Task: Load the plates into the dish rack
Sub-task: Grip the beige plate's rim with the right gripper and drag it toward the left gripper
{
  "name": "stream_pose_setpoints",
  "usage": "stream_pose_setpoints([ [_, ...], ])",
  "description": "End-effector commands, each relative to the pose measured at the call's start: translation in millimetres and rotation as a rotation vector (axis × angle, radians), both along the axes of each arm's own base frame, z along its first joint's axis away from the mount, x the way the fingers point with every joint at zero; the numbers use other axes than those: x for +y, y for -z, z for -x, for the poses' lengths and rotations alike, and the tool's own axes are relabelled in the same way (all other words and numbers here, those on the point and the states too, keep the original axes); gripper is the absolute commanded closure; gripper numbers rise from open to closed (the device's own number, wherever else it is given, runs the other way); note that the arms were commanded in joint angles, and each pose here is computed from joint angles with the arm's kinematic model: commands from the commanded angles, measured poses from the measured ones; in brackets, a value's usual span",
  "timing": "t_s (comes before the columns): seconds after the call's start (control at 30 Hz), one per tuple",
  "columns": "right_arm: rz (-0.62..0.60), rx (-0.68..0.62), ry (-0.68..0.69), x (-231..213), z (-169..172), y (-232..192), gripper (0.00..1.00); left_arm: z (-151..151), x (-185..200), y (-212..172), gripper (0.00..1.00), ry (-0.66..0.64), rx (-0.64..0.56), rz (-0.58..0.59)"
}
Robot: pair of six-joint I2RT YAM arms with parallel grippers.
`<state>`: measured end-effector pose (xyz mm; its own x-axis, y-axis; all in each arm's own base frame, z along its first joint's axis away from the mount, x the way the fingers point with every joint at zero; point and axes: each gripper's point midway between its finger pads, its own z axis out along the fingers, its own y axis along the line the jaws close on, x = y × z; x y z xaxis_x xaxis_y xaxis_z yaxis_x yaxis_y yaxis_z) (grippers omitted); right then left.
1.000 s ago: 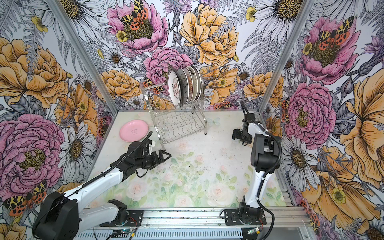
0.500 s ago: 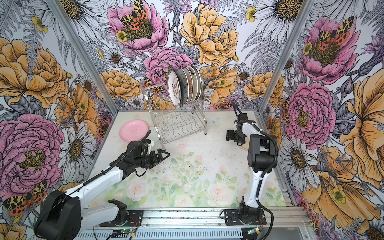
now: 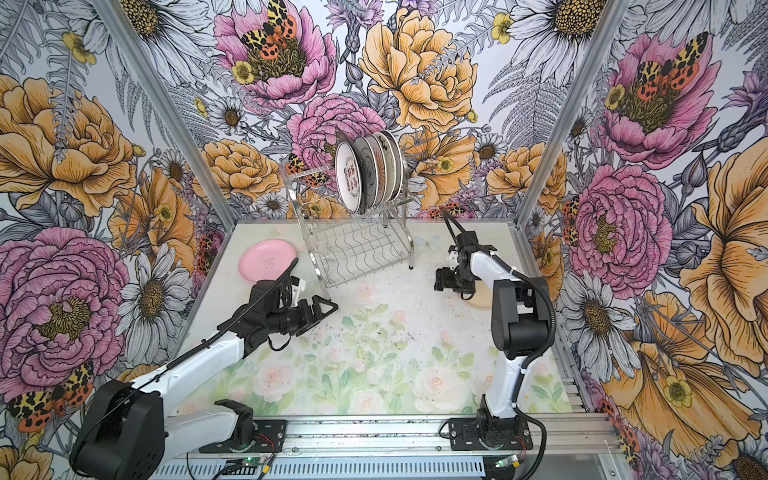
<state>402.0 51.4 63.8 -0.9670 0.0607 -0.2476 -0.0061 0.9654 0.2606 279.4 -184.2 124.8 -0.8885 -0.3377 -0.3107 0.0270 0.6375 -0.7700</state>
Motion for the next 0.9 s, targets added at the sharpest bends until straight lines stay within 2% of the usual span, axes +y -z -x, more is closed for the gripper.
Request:
stream_pose_setpoints([
  [0.0, -0.013, -0.082, 0.127, -32, -5, -35, 0.22, -2, 0, -6, 0.01, 0.024, -0.037, 0.011],
  [0.17, 0.032, -0.097, 0.319, -96, 1, -45, 0.24, 0, 2, -5, 0.01, 0.024, -0.035, 0.017],
  [0.4, 0.041, -0.037, 0.534, -164, 23, -26, 0.27, 3, 5, -5, 0.01, 0.018, -0.039, 0.025],
  [0.5, 0.044, -0.016, 0.561, -179, 24, -17, 0.3, 4, 7, -5, 0.01, 0.016, -0.037, 0.027],
  [0.87, 0.065, 0.052, 0.552, -192, 13, 16, 0.5, 2, 9, -4, 0.01, 0.003, -0.031, 0.026],
])
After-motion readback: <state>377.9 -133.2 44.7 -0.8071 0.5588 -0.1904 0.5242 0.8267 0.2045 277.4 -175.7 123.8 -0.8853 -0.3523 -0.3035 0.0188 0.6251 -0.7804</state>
